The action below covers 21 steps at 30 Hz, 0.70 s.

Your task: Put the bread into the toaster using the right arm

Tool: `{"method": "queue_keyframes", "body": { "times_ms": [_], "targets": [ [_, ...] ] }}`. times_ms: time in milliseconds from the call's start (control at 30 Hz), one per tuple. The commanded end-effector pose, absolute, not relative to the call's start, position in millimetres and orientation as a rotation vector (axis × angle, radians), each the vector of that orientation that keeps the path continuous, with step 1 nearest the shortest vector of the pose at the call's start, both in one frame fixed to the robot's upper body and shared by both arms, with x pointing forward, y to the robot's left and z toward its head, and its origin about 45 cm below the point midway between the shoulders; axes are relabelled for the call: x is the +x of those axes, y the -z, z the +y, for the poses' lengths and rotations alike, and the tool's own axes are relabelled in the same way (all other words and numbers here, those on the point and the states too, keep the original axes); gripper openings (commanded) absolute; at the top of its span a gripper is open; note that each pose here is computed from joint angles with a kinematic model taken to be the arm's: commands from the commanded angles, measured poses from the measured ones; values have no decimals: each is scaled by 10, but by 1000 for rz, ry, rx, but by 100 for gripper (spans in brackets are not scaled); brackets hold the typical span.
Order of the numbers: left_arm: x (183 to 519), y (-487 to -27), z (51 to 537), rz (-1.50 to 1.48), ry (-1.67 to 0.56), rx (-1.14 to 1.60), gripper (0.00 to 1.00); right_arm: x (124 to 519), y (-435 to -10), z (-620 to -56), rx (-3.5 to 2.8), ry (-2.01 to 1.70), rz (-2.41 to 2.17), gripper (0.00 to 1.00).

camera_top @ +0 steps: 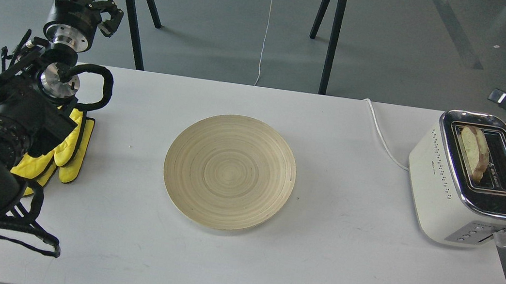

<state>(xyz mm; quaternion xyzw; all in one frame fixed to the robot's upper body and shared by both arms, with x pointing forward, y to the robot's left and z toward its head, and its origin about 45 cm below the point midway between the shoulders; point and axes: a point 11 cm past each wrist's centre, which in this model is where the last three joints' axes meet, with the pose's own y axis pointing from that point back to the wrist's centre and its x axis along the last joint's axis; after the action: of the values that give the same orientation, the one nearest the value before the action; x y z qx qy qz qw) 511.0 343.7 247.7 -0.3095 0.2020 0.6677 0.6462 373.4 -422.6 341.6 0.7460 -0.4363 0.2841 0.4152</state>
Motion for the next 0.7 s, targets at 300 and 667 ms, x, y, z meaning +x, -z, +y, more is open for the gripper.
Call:
{"method": "queue_keyframes", "body": {
  "times_ms": [300, 667],
  "targets": [
    [5109, -2481, 3453, 459, -1521, -704, 100, 4520, -3892, -3634, 2382, -402, -1723, 99],
    [5112, -2490, 3457, 457, -1521, -702, 100, 4998, -3525, -3353, 2605, 251, -2122, 99]
  ]
}}
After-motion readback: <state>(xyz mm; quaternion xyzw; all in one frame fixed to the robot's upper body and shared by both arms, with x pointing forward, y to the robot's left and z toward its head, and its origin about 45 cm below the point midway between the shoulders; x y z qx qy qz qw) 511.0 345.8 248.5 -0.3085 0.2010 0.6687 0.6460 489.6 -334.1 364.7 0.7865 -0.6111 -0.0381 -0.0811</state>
